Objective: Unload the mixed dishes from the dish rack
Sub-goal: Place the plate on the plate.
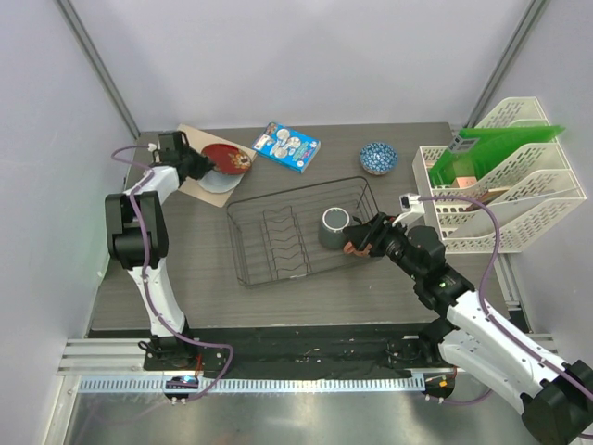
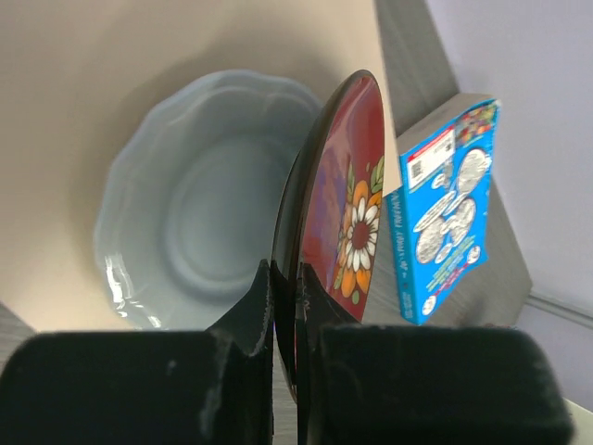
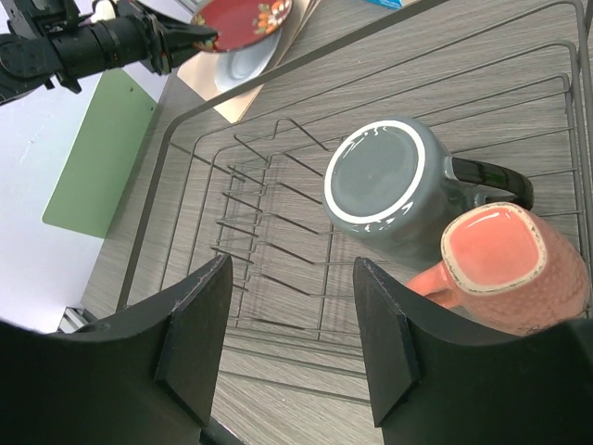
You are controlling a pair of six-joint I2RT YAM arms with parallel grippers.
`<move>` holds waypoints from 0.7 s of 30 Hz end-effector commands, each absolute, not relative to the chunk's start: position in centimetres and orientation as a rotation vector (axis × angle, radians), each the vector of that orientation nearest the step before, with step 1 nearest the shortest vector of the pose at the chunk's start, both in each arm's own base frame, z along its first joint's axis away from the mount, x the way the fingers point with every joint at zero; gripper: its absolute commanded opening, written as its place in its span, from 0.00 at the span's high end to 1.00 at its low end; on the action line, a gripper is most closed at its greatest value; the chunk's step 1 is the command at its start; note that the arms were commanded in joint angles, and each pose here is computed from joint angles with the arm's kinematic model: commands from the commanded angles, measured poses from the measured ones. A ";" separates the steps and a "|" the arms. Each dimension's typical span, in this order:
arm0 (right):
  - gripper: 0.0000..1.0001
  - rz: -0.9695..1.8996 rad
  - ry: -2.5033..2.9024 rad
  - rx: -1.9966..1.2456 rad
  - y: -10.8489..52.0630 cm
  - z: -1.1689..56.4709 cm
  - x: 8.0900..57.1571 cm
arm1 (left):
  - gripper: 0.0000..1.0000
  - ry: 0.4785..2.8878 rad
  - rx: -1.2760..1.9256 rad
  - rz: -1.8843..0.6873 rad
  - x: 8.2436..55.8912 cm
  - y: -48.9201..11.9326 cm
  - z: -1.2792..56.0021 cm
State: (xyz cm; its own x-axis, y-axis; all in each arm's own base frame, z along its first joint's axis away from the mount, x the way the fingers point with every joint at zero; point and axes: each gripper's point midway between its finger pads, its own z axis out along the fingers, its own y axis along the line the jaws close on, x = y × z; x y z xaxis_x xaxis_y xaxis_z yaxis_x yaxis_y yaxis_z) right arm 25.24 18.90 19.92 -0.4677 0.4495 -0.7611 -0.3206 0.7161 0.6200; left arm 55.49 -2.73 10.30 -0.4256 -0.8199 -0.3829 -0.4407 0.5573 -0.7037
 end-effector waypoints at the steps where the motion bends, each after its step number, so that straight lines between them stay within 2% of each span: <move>1: 0.40 0.946 1.762 0.082 19.6 22.9 25.7 | 1.00 2.001 -0.966 -0.630 55.4 -1.4 13.0; 12: 0.40 0.930 1.770 0.090 19.2 22.3 25.6 | 1.00 2.091 -1.016 -0.502 53.5 0.1 9.9; 15: 0.40 0.927 1.773 0.092 19.1 22.1 25.6 | 0.87 2.119 -1.005 -0.451 52.9 0.5 9.7; 16: 0.40 0.928 1.777 0.090 19.2 22.0 25.6 | 0.77 2.130 -1.005 -0.437 52.6 0.6 9.6; 18: 0.40 0.928 1.780 0.089 19.2 21.9 25.6 | 0.67 2.139 -0.992 -0.410 52.3 0.9 9.6; 19: 0.40 0.930 1.779 0.088 19.2 21.9 25.6 | 0.57 2.144 -0.989 -0.407 52.2 0.9 9.6; 21: 0.40 0.930 1.782 0.087 19.3 21.7 25.5 | 0.44 2.149 -0.988 -0.396 52.0 1.1 9.6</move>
